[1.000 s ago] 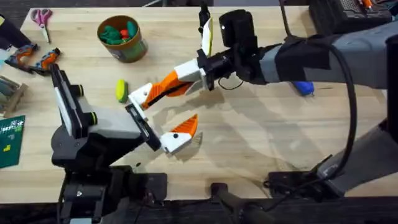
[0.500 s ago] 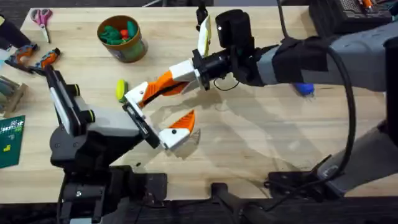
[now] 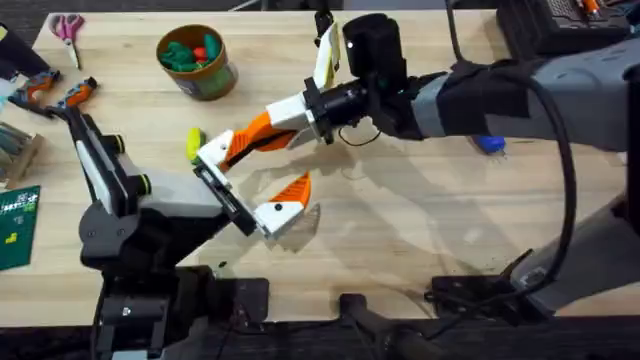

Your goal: Pick up the gripper from the table and insert it into the empty holder that is missing its gripper. Then pick up a screw, insert it into the mounting hole, and use the screwdriver to tighten it. Finally, clean up the table by picking up the vegetable and placing it into the bucket.

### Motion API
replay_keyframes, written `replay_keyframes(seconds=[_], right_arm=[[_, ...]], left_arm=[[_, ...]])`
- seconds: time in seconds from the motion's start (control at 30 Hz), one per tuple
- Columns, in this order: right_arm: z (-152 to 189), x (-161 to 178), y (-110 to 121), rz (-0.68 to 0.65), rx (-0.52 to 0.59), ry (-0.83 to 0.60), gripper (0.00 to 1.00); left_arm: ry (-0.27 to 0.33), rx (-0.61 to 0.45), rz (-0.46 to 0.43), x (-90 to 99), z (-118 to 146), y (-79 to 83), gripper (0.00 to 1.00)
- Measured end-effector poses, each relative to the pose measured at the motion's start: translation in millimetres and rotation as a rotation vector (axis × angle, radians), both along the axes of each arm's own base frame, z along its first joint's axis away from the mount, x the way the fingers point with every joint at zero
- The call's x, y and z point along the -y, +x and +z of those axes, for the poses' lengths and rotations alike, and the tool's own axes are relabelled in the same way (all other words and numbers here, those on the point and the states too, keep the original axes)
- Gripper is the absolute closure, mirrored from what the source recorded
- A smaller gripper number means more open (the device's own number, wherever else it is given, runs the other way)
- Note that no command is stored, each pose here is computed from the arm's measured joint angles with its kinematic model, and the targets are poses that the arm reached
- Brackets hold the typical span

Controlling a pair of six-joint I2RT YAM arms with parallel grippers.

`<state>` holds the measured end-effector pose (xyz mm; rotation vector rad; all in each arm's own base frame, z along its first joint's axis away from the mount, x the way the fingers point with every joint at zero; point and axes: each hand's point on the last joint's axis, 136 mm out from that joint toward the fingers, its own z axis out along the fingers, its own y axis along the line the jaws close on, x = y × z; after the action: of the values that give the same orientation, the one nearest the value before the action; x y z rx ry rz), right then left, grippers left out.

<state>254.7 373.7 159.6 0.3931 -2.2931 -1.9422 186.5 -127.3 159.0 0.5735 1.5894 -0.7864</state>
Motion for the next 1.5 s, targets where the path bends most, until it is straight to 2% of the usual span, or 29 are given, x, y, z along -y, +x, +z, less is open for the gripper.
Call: replay_keyframes(seconds=[0.4, 0.6, 0.7, 0.83, 0.9, 0.97, 1.0, 1.2, 1.5], right_arm=[[0, 0, -1, 0.003, -0.006, 0.000, 0.992], [0, 0, -1, 0.003, -0.014, -0.003, 0.905], [-3, -2, -2, -0.002, -0.018, -0.012, 0.672], [-10, -5, -3, -0.006, -0.030, -0.030, 0.507], [-12, -4, -3, -0.010, -0.037, -0.036, 0.335], [-14, -2, -1, -0.013, -0.042, -0.038, 0.060], [-14, -1, 0, -0.014, -0.041, -0.035, 0.023], [-12, 12, 16, -0.051, -0.041, -0.026, 0.008], [-10, 60, 71, -0.197, 0.036, -0.004, 0.008]], left_arm=[[0.000, 0.000, 0.000, 0.0, 0, -0.1, 0.015], [0.001, 0.002, 0.000, 0.0, 0, 0.0, 0.014], [0.007, 0.013, -0.038, 4.5, 1, -5.1, 0.014], [0.010, 0.019, -0.056, 6.9, 1, -7.6, 0.015], [0.017, 0.029, -0.058, 7.0, 1, -7.7, 0.015], [0.020, 0.032, -0.059, 7.1, 1, -7.9, 0.015], [0.019, 0.031, -0.073, 8.7, 1, -9.8, 0.015], [0.016, 0.029, -0.105, 12.3, 1, -14.3, 0.015], [0.014, 0.027, -0.119, 13.7, 1, -16.3, 0.015]])
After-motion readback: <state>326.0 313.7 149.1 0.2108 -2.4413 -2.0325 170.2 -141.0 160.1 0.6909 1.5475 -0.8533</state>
